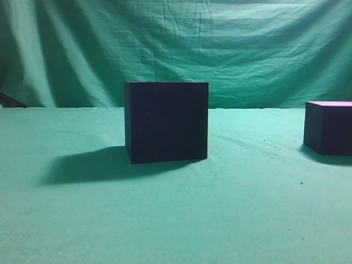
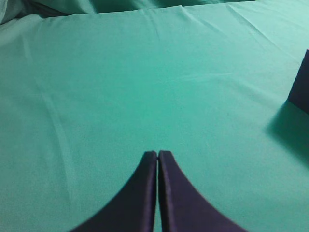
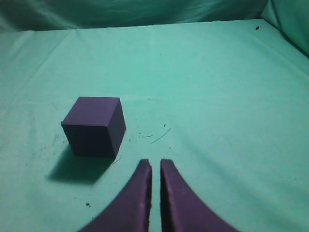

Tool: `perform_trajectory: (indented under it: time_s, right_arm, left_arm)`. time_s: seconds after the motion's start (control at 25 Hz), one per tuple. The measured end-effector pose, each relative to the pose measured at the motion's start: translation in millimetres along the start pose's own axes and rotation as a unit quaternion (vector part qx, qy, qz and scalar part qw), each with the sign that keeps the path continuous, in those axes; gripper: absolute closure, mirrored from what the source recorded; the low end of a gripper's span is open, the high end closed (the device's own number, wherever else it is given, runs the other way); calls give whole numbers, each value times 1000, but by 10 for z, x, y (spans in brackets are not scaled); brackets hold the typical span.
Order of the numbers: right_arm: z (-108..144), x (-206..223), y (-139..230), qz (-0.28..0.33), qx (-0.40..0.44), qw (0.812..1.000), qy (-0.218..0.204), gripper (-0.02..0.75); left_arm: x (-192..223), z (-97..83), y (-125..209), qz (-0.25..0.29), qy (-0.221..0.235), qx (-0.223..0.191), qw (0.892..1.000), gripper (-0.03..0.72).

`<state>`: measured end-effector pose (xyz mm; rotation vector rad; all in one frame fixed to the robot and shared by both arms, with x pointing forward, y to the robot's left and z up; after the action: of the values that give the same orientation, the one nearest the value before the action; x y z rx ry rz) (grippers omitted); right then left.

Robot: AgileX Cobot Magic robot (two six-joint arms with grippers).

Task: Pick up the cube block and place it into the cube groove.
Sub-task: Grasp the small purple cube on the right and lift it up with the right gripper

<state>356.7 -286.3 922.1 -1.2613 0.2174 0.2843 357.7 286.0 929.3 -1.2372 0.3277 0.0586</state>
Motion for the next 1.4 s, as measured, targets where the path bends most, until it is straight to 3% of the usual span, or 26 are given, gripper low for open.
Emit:
perform_trajectory:
  time_s: [0.8, 0.84, 0.88, 1.04, 1.12, 1.4]
  right_arm:
    - [3, 0, -11, -3, -1, 1000, -1, 738]
    - [37, -4, -104, -32, 11, 999, -12, 738]
    - [65, -11, -172, -53, 25, 998, -21, 689]
    - [146, -119, -590, -182, 75, 979, -60, 689]
    - [153, -163, -690, -214, 89, 970, -68, 689]
    - [324, -238, -898, -133, 99, 984, -69, 689]
  left_arm:
    - [0, 0, 0, 0, 0, 0, 1000, 688]
    - [0, 0, 0, 0, 0, 0, 1000, 688]
    - [0, 0, 0, 0, 0, 0, 1000, 688]
    - [0, 0, 0, 0, 0, 0, 1000, 688]
    - [0, 0, 0, 0, 0, 0, 1000, 688]
    - [0, 0, 0, 0, 0, 0, 1000, 688]
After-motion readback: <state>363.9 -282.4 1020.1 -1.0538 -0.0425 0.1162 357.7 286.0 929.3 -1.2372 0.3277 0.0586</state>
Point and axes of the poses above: a point on each arm's last joint axis where the gripper is mounted, x pointing out along that axis toward the gripper, z along the wrist's bending axis when the last joint is at zero, y = z × x, the point moved 7 cm from there along x, pointing out along that axis toward the gripper, and after that the axes turned 14 degrees about x, right-handed, at the moved point
